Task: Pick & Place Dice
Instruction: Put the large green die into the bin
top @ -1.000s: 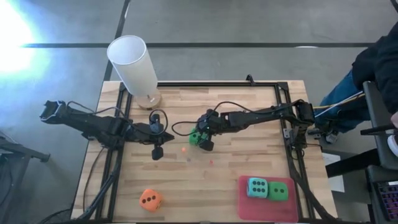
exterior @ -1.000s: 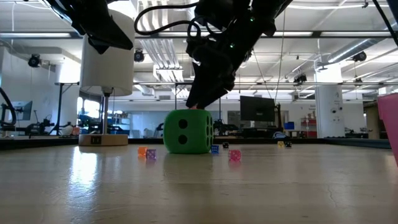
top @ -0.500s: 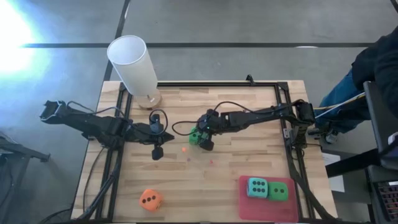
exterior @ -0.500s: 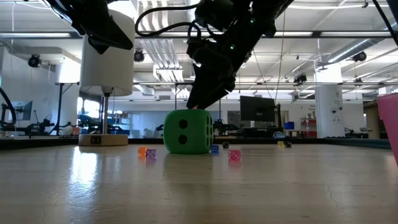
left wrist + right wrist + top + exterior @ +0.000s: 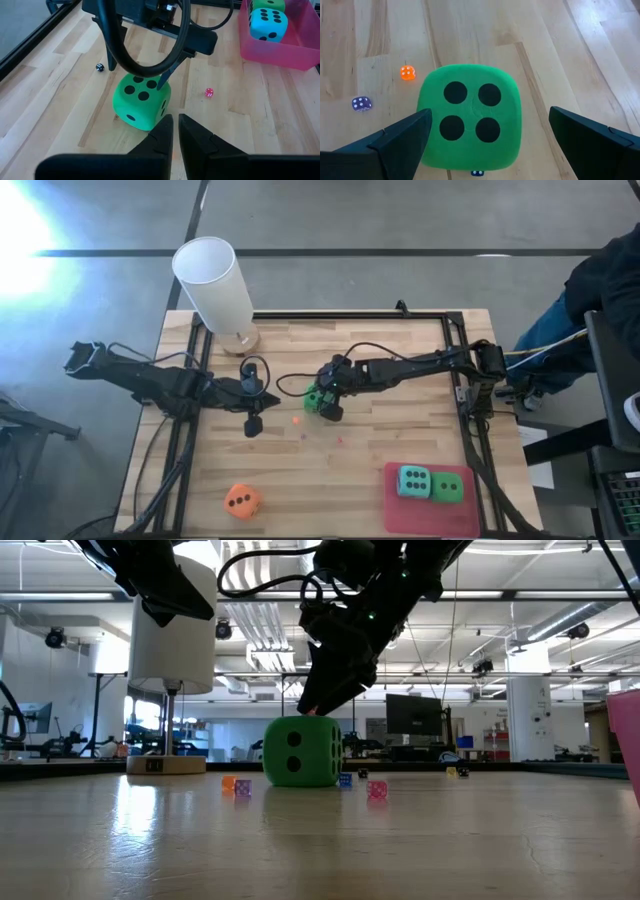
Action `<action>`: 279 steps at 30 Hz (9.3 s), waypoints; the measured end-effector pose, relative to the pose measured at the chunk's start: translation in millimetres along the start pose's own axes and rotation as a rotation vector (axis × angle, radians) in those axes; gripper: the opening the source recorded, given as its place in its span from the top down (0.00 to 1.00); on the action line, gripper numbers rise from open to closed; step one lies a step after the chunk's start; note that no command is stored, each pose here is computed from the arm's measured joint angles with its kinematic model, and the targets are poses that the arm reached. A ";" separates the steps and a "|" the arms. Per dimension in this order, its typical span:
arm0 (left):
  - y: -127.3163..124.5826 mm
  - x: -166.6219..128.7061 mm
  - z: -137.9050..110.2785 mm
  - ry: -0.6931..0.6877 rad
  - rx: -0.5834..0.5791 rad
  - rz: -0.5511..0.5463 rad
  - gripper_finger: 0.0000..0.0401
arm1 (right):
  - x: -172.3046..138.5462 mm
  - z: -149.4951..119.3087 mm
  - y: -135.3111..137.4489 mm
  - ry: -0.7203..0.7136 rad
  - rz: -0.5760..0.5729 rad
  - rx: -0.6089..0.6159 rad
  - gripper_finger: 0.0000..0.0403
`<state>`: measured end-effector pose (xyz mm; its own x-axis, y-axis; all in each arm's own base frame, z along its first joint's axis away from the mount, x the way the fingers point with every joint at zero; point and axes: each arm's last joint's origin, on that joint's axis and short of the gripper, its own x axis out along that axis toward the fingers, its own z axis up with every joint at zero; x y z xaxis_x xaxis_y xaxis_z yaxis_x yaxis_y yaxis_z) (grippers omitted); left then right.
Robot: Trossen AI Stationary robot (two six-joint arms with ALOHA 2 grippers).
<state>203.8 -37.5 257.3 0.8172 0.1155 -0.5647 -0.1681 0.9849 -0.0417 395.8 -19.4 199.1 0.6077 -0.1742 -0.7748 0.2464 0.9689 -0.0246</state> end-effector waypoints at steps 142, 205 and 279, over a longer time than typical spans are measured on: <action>0.0 0.0 0.1 0.000 0.000 0.000 0.91 | 4.3 -1.5 -9.8 0.074 0.024 -0.070 0.01; 0.0 0.0 0.1 0.000 0.000 0.000 0.91 | 6.4 0.0 -22.3 0.062 0.008 -0.116 0.01; 0.0 0.0 0.1 0.000 0.000 0.000 0.91 | 18.7 -19.2 -22.5 0.041 0.014 0.008 0.19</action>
<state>203.8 -37.5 257.5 0.8174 0.1153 -0.5644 -0.1679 0.9849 -0.0420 387.2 -41.1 173.0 0.5797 -0.1528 -0.8004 0.2438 0.9698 -0.0085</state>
